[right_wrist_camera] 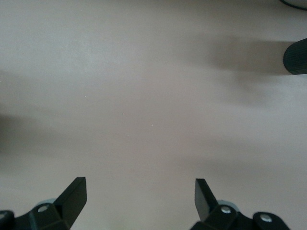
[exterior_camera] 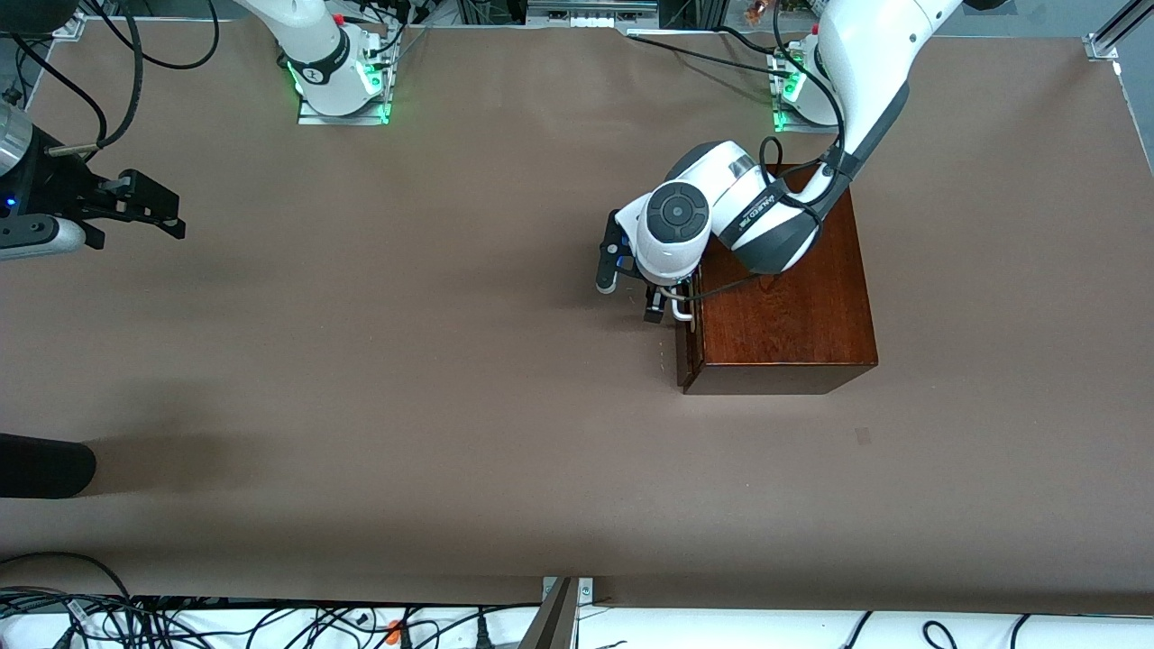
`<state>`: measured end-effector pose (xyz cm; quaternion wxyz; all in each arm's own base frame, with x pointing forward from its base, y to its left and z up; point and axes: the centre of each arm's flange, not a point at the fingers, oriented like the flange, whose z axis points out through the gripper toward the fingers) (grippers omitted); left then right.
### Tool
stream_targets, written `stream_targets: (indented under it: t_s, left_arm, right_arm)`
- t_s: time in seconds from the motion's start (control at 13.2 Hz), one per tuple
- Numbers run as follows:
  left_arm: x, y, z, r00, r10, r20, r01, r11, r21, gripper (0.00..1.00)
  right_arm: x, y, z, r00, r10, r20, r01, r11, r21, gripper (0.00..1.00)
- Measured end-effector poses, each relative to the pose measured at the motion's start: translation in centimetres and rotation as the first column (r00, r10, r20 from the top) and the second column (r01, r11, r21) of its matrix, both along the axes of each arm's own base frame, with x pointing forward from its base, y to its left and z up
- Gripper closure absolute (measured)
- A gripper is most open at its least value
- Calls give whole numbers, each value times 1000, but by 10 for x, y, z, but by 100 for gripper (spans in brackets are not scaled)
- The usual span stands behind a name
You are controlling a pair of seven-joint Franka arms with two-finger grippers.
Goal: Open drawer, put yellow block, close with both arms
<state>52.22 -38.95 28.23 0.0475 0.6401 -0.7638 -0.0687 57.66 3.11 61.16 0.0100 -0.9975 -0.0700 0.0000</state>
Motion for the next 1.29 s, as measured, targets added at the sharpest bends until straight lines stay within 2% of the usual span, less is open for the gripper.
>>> stream_targets:
  t_s: [0.23,0.45,0.68,0.98,1.13,1.29]
  left_arm:
    - [0,-7,15,1000,3,14,-3,1000,-23,0]
    - [0,-12,74,995,101,-16,-102,991,-86,0]
    - [24,41,134,965,260,-36,-261,965,-12,0]
    - [57,131,185,863,498,-88,-486,864,128,0]
    - [61,160,202,788,609,-88,-585,786,198,0]
    - [63,187,220,705,708,-55,-680,696,230,0]
  right_arm:
    - [0,2,0,1000,3,5,-3,1000,0,0]
    - [0,2,0,1000,4,6,-4,1000,1,0]
    - [0,3,0,1000,5,6,-5,1000,1,0]
    - [0,7,0,1000,12,6,-12,1000,1,0]
    - [0,7,0,1000,13,6,-13,1000,1,0]
    - [0,7,1,1000,13,8,-13,1000,1,0]
